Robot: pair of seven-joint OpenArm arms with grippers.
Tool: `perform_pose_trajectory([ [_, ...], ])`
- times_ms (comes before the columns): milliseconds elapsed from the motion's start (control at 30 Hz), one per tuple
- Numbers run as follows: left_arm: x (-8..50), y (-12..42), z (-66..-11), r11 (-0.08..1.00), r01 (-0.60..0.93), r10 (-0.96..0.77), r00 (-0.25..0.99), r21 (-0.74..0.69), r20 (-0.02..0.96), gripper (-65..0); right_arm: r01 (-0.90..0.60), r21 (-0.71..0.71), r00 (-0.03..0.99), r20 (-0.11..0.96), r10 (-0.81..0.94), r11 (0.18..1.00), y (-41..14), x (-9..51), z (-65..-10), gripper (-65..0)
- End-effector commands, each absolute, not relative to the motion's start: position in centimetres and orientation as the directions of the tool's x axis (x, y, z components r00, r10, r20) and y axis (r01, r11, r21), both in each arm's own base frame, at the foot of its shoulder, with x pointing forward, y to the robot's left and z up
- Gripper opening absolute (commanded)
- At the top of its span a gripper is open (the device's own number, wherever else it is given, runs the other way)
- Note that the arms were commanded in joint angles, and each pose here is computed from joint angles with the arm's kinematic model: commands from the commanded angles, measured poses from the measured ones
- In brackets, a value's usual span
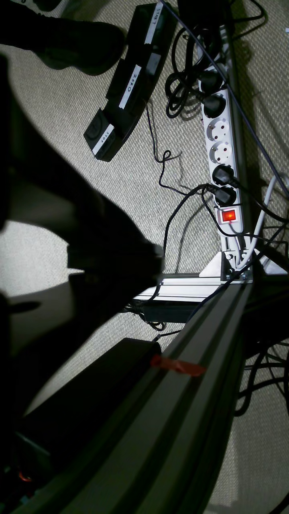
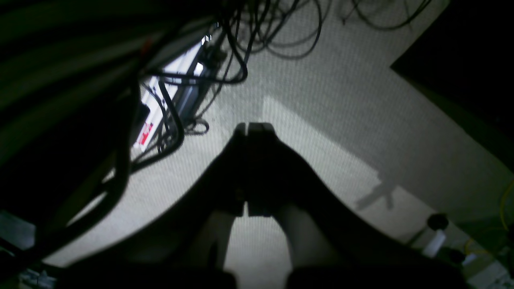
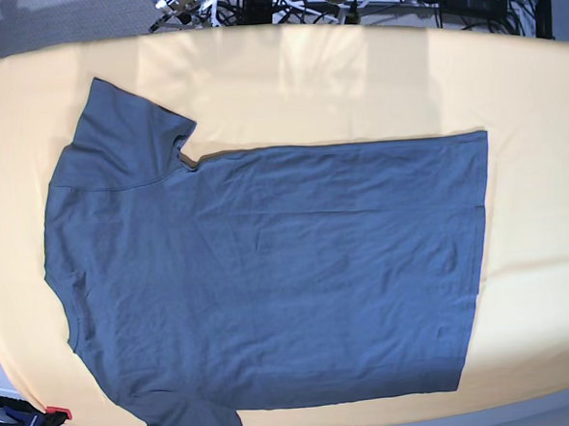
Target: Fold the T-shirt properly
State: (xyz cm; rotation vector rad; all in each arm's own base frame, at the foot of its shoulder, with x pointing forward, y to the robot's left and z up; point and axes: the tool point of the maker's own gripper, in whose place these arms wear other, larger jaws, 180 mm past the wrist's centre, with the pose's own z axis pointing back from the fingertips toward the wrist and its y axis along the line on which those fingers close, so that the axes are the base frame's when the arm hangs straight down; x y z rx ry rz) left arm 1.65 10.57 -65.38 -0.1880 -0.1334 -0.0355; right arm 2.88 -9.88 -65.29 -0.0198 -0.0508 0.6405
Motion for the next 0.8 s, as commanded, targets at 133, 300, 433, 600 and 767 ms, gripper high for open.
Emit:
perform_pose_trajectory([
  [133, 1.88, 10.23, -65.3, 0.979, 0.052, -0.024, 0.989, -0.195, 0.143, -65.0, -0.637, -0.028, 0.77, 0.032, 0.638, 0.77, -9.81, 2.78, -65.26, -65.0],
  [300, 1.88, 10.23, -65.3, 0.979, 0.052, -0.024, 0.989, -0.195, 0.143, -65.0, -0.649, 0.018, 0.761, 0.027, 0.649, 0.761, -9.23, 2.18, -65.27, -65.0],
  [433, 1.88, 10.22, -65.3, 0.979, 0.052, -0.024, 0.989, -0.196, 0.143, -65.0, -0.649, 0.017, 0.761, 0.025, 0.649, 0.761, -9.36, 2.15, -65.27, -65.0],
  [600, 1.76, 10.2, -65.32, 0.979, 0.06, -0.034, 0.99, -0.195, 0.135, -65.0, -0.648, 0.015, 0.761, 0.024, 0.648, 0.761, -9.43, 2.17, -65.27, -65.0],
  [767, 1.67, 10.11, -65.3, 0.977, 0.079, -0.053, 0.989, -0.199, 0.135, -65.0, -0.649, 0.015, 0.761, 0.024, 0.648, 0.761, -9.42, 2.18, -65.27, -65.0],
])
